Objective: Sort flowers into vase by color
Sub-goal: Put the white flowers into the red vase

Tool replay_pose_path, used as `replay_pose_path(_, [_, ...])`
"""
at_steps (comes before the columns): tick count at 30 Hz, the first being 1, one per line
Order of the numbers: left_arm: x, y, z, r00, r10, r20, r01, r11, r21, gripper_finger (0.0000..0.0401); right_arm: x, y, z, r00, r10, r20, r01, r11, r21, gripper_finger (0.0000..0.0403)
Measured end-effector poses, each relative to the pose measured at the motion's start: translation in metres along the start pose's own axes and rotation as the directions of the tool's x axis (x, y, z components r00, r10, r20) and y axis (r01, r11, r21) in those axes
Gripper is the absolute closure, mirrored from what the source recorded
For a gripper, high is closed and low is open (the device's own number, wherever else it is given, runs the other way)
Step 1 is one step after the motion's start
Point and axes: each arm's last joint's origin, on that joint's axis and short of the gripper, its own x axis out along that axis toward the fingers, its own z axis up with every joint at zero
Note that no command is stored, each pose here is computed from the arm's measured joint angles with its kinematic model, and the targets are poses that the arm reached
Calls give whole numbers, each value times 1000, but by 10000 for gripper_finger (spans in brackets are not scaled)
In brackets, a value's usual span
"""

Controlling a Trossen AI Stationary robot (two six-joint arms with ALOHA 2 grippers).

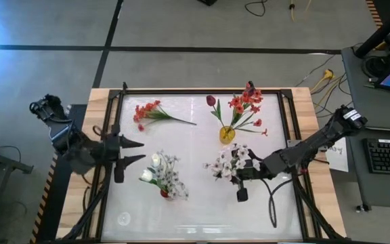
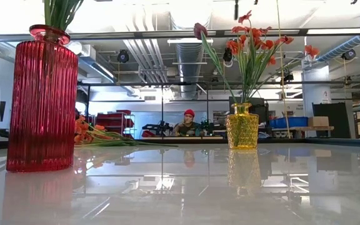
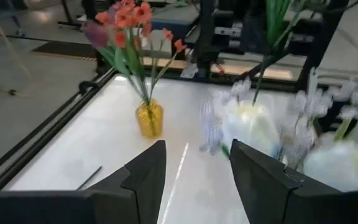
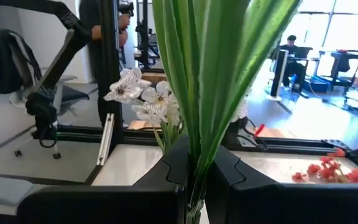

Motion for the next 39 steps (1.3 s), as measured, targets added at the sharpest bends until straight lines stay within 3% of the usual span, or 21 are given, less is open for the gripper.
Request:
replay_pose_path(8, [-15,-3,-18,1000,17,-19,-18,1000,-24,236,17,-12,-10,999,-23,46,24,999,-23,385])
replay_pose_path(12, [-16,-8,-31,998,-34,-61,33,999,-32,236,26,-14,-18,997,41,71,-39,999,-32,385])
replay_pose_path(18, [-12,-24,-71,988,-87,-126,92,995,32,236,44,-20,-39,993,34,117,-31,999,-32,385])
replay_pose_path(27, [0,-44,-122,982,-131,-134,121,989,-81,236,48,-12,-44,979,70,193,-48,992,-116,385])
replay_pose_path(36, [14,-58,-148,998,-28,-61,27,1000,-7,236,45,-6,-41,974,86,208,-67,993,-97,385])
replay_pose_path(39, [18,-66,-154,998,-29,-56,28,999,-33,229,46,-1,-45,976,102,192,-84,991,-101,385])
